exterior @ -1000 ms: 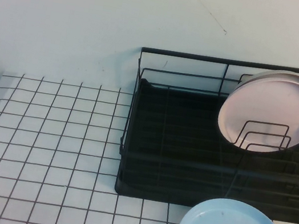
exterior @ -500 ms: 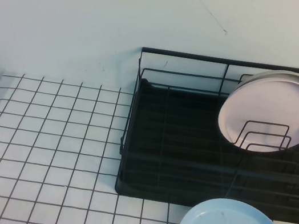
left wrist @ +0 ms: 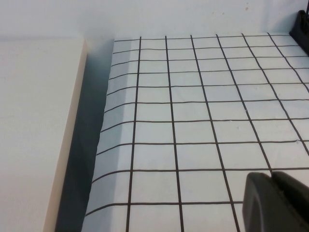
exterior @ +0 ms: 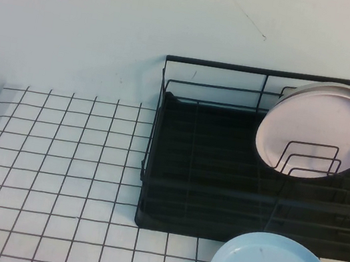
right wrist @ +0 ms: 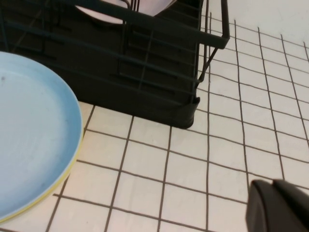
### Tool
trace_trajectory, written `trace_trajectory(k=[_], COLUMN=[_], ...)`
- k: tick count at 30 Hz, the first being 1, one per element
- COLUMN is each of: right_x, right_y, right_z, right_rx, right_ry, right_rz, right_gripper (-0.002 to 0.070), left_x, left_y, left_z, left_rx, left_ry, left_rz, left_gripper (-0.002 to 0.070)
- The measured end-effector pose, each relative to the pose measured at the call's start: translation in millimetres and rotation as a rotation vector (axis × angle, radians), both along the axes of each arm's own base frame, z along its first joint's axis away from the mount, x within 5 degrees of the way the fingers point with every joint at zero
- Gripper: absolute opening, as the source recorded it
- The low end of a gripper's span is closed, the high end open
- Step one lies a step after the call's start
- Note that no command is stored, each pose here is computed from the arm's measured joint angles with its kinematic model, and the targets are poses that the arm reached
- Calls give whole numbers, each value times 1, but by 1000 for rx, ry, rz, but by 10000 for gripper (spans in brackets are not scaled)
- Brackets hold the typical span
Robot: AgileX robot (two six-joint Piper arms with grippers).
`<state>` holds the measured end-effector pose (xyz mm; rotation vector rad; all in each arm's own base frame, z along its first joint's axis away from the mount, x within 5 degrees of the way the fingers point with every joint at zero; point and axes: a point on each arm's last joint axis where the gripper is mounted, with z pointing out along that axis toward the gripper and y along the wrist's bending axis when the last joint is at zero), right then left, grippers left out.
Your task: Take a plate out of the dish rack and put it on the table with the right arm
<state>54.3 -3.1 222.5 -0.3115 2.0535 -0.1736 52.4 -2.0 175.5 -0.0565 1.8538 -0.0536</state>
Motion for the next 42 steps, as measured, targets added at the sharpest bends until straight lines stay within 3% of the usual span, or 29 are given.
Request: trace_trajectory(k=[15,26,42], right_x=[-8,-5,-3], right_y=[-1,0,5], right_z=[-3,-55,-53], right_rx=[56,80,183], right_ry=[-64,-97,-152], right_rz=[-46,-59,-47], right_gripper=[-2,-2,-2], left_x=[0,0,0], left_y=[0,0,0], left_z=[0,0,0], left_rx=[0,0,0], left_ry=[0,0,0], left_rz=[0,0,0], left_gripper=[-3,-3,-3])
